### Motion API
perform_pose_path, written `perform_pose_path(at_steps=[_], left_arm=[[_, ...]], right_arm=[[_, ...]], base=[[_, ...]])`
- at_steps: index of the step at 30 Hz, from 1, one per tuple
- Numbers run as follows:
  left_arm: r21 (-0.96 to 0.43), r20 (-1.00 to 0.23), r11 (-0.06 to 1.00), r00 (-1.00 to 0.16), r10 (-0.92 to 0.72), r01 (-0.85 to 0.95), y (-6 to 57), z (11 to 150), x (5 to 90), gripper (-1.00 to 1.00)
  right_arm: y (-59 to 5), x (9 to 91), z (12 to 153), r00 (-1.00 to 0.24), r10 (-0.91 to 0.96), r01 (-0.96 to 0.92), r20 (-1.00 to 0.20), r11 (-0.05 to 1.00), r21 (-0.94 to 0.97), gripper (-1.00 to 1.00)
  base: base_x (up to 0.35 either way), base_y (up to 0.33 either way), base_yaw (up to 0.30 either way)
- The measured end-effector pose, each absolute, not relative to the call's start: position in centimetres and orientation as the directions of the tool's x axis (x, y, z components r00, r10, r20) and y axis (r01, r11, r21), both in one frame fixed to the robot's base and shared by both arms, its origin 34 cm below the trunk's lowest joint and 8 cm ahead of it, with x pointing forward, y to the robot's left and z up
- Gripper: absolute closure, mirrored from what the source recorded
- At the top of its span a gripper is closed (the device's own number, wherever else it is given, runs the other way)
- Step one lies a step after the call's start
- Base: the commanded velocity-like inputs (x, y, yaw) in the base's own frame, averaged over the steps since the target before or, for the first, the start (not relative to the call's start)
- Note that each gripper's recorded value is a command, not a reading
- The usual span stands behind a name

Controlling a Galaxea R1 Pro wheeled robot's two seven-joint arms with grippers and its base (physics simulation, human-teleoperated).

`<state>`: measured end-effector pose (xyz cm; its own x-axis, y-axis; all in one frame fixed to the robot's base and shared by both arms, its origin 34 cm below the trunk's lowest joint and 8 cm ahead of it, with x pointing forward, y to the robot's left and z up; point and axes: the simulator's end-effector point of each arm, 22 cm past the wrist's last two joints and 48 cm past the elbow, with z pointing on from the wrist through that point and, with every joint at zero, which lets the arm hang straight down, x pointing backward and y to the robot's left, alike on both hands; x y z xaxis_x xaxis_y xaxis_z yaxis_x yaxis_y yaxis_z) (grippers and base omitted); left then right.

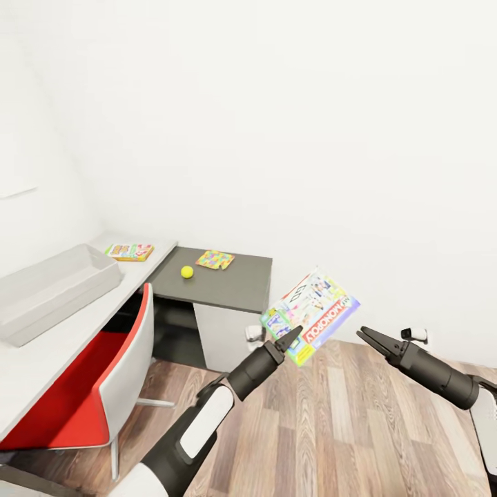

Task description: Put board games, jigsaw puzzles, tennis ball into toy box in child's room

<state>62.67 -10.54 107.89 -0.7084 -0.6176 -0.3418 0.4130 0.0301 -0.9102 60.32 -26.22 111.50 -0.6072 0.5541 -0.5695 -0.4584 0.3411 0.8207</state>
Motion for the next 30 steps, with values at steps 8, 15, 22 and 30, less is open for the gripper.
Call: perform_pose_path(at_steps=[8,15,22,30], left_arm=[[-0.913,-0.353,0.054,-0.714,-0.605,0.405,-11.1,107.7,62.9,1.0],[-0.913,-0.355,0.06,-0.715,-0.602,0.403,-11.2,107.6,62.9,1.0],[-0.911,-0.36,0.064,-0.713,-0.601,0.406,-11.4,107.6,62.9,1.0],[-0.909,-0.37,0.065,-0.723,-0.583,0.412,-12.3,107.5,62.2,1.0]], right_arm=[[-26.0,60.3,111.4,-0.611,0.549,-0.459,-0.57,0.341,0.82,-1.0],[-26.0,60.3,111.4,-0.611,0.548,-0.459,-0.571,0.342,0.82,-1.0],[-26.0,60.3,111.4,-0.611,0.548,-0.459,-0.571,0.342,0.82,-1.0],[-26.0,60.3,111.4,-0.611,0.548,-0.46,-0.572,0.343,0.819,-1.0]], base=[[0.0,0.0,0.11],[0.0,0.0,0.03],[0.0,0.0,0.009],[0.0,0.0,0.003]])
